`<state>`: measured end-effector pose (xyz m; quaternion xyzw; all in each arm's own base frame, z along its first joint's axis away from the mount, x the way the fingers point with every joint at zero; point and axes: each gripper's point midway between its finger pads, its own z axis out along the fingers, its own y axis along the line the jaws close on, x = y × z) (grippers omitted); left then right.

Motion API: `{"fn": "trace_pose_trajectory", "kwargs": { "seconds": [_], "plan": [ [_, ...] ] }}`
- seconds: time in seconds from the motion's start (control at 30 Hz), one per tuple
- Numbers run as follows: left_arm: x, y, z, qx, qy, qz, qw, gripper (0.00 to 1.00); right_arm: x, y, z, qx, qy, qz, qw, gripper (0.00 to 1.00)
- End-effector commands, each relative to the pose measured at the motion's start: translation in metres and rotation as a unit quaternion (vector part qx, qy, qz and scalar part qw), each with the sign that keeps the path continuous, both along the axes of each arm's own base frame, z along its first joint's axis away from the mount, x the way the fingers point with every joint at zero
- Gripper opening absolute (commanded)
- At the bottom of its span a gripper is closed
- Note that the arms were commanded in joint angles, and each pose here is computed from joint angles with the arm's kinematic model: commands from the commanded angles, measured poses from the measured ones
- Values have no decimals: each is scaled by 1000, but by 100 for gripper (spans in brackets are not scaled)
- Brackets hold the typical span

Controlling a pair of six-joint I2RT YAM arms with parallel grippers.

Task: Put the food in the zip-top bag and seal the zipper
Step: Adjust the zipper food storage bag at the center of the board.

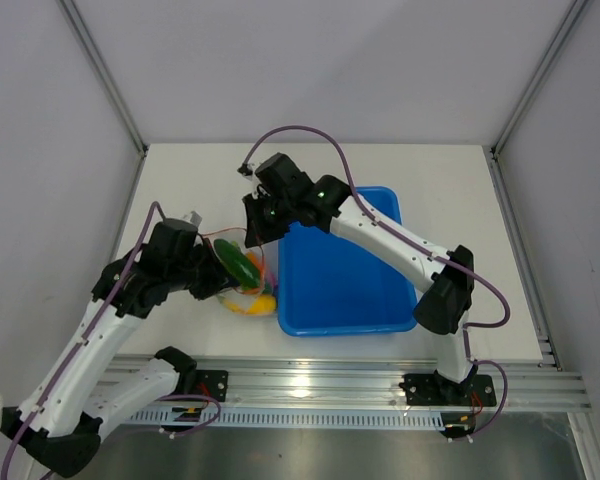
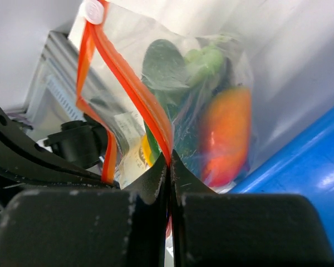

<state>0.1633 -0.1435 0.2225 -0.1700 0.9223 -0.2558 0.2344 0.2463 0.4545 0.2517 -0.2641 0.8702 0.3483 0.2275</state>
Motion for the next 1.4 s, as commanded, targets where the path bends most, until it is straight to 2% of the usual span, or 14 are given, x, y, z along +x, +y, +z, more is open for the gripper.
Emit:
{"fn": "trace_pose_trajectory", "kwargs": {
  "seconds": [0.0, 0.13, 0.2, 0.23, 0.27, 0.4, 0.73, 1.03, 1.27, 1.37],
  "plan": [
    [-8, 14, -9, 38, -32, -27, 998, 1, -16, 7, 29, 49, 25, 17, 998, 0],
    [-20, 26, -10, 45, -38, -18, 998, 3, -18, 11, 31, 56, 36, 17, 998, 0],
    [-23, 30, -5, 46, -42, -10, 998, 19, -20, 13, 32, 58, 37, 18, 997, 0],
    [-24, 30, -3, 43, -45, -8, 998, 34, -20, 13, 32, 58, 37, 18, 997, 0],
    [-26, 32, 2, 42, -50, -5, 998, 41, -21, 14, 33, 59, 37, 18, 997, 0],
    [-27, 42, 10, 53, -49, 19, 997, 55, -24, 15, 31, 55, 37, 21, 998, 0],
    [-33, 50, -7, 75, 16, 61, 995, 55, -25, 16, 29, 49, 30, 17, 998, 0],
    [-26, 63, -35, 106, 38, 90, 990, 62, -24, 16, 28, 47, 28, 22, 998, 0],
    [3, 72, -26, 115, -29, 97, 988, 61, -26, 14, 25, 42, 25, 30, 998, 0],
    [15, 72, -19, 121, -57, 87, 987, 57, -28, 14, 24, 43, 29, 39, 998, 0]
  ]
}}
